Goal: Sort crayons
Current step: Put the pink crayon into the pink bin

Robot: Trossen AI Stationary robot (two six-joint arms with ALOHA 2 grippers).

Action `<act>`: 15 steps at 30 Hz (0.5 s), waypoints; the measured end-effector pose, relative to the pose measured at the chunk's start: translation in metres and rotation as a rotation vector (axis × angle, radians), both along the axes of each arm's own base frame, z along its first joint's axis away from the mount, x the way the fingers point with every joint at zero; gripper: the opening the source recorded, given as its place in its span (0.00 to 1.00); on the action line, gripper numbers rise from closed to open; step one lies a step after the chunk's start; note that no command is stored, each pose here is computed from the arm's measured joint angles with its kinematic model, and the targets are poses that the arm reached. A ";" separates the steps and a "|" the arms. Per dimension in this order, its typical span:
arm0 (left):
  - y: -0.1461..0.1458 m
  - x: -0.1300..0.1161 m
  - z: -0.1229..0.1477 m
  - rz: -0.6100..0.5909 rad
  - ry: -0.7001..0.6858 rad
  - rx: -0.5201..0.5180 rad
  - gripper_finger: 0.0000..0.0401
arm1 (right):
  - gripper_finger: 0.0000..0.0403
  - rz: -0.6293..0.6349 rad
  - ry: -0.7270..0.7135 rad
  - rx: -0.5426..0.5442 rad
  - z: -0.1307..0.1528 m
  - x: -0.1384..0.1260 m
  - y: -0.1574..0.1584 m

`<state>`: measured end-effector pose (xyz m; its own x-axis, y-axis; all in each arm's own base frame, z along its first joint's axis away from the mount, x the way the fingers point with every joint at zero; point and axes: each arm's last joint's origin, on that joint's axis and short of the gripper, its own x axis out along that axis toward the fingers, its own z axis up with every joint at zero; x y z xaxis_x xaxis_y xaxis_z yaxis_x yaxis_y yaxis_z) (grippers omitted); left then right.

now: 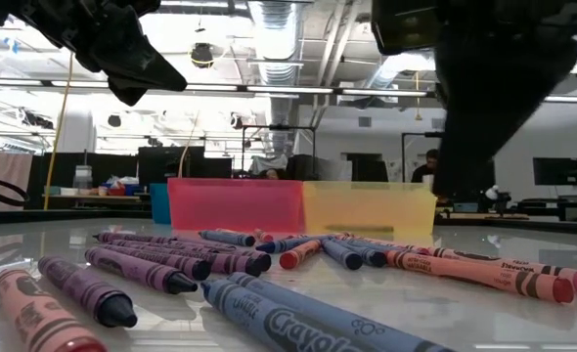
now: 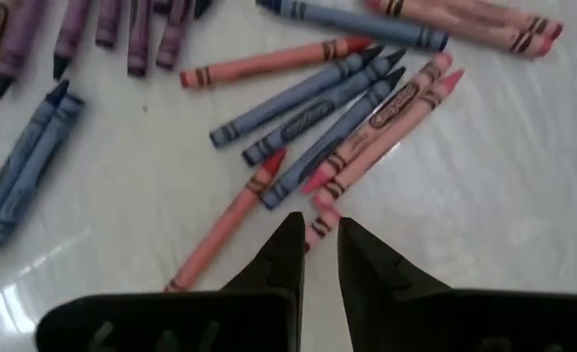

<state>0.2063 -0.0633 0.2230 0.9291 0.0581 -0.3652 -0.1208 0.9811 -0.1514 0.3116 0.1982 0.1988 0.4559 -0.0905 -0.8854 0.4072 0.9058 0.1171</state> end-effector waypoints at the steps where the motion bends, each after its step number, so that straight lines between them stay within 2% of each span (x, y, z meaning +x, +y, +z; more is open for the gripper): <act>1: 0.000 0.000 0.000 0.001 0.000 0.004 0.00 | 0.15 -0.003 -0.004 0.004 0.000 0.001 0.000; 7: 0.000 0.000 0.000 0.009 -0.001 0.008 0.00 | 0.15 0.051 0.008 -0.007 0.000 0.005 -0.005; 12: 0.000 0.000 0.000 0.010 -0.001 0.009 0.00 | 0.15 0.031 0.006 0.010 0.000 0.009 -0.012; 15: 0.000 0.000 0.000 0.010 -0.001 0.009 0.00 | 0.15 -0.030 0.006 0.054 0.000 0.010 -0.012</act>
